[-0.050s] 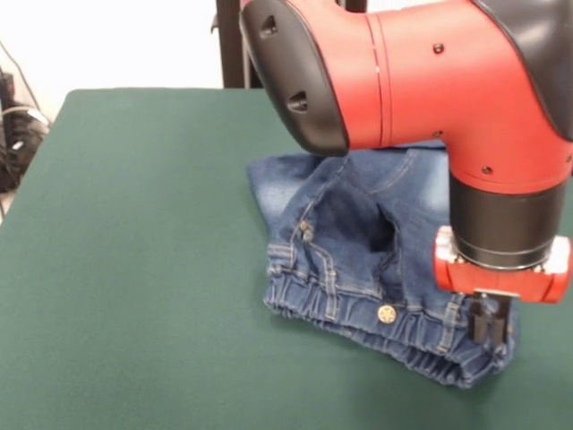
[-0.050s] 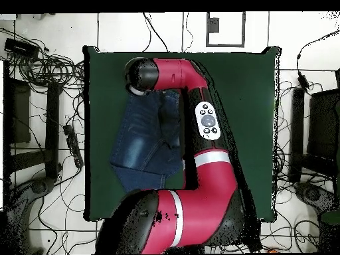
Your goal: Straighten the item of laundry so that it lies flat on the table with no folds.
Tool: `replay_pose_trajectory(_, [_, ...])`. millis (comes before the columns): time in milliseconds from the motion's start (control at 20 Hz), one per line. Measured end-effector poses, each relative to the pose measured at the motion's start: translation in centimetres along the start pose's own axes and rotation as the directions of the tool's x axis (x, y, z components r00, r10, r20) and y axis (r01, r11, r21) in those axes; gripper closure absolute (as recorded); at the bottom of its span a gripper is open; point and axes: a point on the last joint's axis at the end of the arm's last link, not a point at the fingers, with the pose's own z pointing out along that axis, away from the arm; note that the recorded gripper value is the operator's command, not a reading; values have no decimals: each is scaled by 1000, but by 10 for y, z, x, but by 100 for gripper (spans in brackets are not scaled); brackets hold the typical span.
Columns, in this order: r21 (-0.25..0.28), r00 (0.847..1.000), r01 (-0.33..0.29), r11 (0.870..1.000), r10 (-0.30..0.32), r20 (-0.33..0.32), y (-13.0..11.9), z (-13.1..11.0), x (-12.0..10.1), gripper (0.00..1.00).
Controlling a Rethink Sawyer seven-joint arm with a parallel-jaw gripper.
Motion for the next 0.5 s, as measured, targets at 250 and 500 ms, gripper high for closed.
replay_pose_trajectory(250, [-22, 1000, 0, 1000, 0, 4, 10, -5, -4, 100])
replay_pose_trajectory(500, [-31, 1000, -1, 1000, 1, 9, 13, -7, -6, 100])
